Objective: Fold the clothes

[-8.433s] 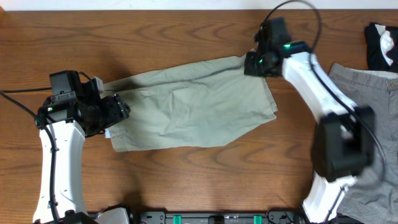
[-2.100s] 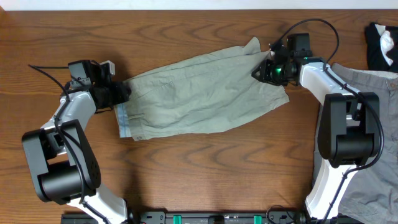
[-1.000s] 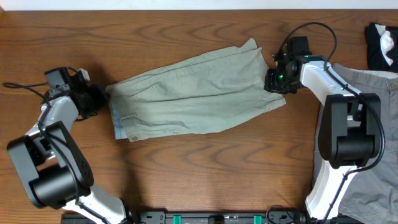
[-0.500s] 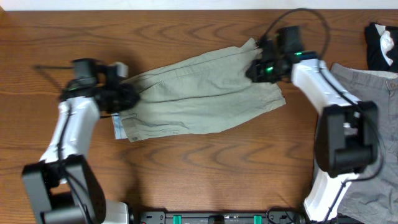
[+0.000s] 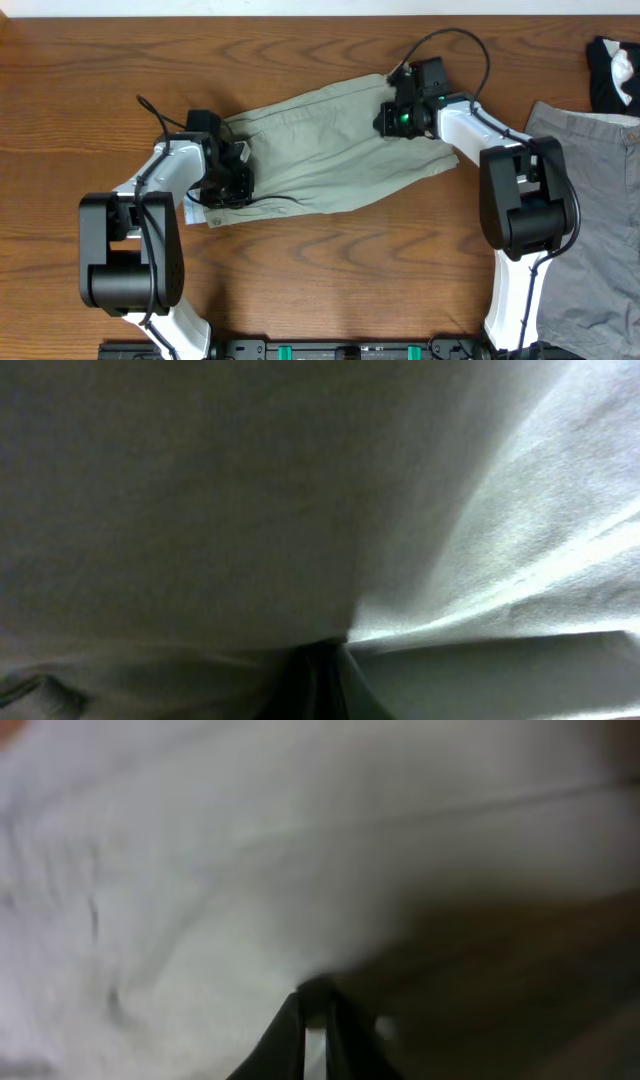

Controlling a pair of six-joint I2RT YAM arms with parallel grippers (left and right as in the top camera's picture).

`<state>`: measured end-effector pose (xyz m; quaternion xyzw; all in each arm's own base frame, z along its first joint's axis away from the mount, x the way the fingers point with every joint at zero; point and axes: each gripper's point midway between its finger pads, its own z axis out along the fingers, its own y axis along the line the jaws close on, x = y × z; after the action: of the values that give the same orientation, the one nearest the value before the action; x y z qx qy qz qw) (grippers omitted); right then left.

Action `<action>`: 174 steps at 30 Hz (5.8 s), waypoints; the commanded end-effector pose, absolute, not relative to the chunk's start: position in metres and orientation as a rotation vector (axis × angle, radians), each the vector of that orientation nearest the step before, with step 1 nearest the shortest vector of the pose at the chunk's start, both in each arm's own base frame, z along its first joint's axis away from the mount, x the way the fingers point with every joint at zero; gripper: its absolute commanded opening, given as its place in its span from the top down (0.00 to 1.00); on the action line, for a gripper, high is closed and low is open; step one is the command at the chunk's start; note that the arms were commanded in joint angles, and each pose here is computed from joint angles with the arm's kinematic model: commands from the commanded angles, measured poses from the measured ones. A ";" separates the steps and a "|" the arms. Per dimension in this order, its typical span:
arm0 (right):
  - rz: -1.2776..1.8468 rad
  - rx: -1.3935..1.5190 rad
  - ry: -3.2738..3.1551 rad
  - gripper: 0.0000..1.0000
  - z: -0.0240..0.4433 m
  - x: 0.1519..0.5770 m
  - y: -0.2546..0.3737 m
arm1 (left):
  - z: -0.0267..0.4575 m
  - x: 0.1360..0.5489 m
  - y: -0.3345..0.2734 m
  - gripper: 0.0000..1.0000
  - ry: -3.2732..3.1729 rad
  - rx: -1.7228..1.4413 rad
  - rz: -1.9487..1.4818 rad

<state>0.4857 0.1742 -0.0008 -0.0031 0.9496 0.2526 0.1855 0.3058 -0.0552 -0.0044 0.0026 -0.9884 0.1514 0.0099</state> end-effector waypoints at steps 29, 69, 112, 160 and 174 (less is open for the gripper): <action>0.525 -0.415 3.081 0.85 0.026 0.356 0.163 | 0.063 0.325 -0.035 0.56 -3.269 0.204 0.382; 0.377 -0.248 3.112 0.83 0.018 0.360 0.156 | -0.026 0.309 0.031 0.46 -2.892 0.666 0.851; 0.368 -0.121 2.814 0.90 0.118 0.391 0.136 | 0.214 0.388 -0.052 0.94 -3.264 -0.206 0.183; 0.900 -0.871 2.382 0.85 0.153 0.377 0.276 | 0.182 0.383 -0.040 0.94 -3.164 0.203 0.061; 1.030 -0.360 2.981 0.92 0.036 0.322 0.327 | 0.081 0.337 -0.050 0.94 -2.915 0.203 0.175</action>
<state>0.3185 0.3511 0.0730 -0.2495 0.8921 0.3729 0.0540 0.3461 -0.0466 0.0890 0.0742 -0.9923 0.0466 0.0871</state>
